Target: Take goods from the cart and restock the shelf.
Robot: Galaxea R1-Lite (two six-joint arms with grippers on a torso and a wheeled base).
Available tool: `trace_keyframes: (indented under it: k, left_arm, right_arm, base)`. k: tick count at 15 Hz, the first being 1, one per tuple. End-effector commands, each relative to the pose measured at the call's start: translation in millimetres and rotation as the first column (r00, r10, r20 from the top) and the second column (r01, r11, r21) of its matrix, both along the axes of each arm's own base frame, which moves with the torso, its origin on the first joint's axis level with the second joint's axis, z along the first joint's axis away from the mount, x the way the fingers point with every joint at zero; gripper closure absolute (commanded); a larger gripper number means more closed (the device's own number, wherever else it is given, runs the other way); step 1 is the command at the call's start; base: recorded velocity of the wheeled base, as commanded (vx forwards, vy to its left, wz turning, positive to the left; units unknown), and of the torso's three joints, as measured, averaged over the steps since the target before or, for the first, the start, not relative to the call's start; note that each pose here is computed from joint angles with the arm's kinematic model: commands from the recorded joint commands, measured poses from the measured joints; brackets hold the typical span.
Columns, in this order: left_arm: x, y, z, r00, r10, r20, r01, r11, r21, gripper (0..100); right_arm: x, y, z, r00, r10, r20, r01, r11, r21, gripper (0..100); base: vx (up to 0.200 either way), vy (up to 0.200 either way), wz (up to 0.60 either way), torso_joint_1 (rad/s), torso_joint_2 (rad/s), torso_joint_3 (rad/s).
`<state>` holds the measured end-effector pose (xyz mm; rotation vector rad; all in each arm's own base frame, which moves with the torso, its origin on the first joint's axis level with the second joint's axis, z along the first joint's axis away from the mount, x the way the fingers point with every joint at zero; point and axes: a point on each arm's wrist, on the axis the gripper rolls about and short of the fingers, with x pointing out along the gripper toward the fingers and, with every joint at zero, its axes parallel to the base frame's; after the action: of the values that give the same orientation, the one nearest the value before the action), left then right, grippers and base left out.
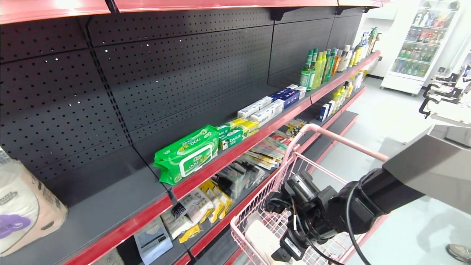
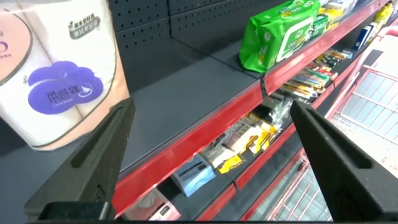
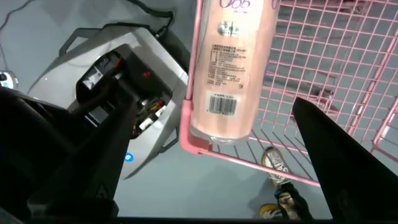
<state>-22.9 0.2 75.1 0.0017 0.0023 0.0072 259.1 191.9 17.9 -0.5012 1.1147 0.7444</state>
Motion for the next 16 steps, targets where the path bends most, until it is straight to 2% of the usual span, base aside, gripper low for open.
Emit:
trace_keyframes:
  k: [1, 4, 12, 16]
  left_arm:
    - [0, 0.0, 0.0, 1.0, 0.0, -0.001, 0.0, 1.0, 0.0, 0]
    - [0, 0.0, 0.0, 1.0, 0.0, -0.001, 0.0, 1.0, 0.0, 0]
    - [0, 0.0, 0.2, 1.0, 0.0, 0.001, 0.0, 1.0, 0.006, 0]
    - [0, 0.0, 0.2, 1.0, 0.0, 0.001, 0.0, 1.0, 0.006, 0]
  right_arm:
    - [0, 5, -8, 1.0, 0.013, -0.014, -0.013, 1.0, -0.015, 0]
    - [2, 9, -21, 0.998, 0.056, 0.006, -0.055, 0.995, -0.081, 0]
    - [11, 25, -16, 0.996, 0.073, 0.051, -0.07, 0.996, -0.057, 0]
    - [16, 26, -21, 0.996, 0.051, 0.071, -0.045, 0.995, -0.086, 0]
  base:
    - [0.0, 0.0, 0.0, -0.09, 0.2, 0.115]
    - [0.0, 0.0, 0.0, -0.102, 0.22, 0.126]
    - [0.0, 0.0, 0.0, -0.14, 0.31, 0.171]
    - [0.0, 0.0, 0.0, -0.022, 0.06, 0.033]
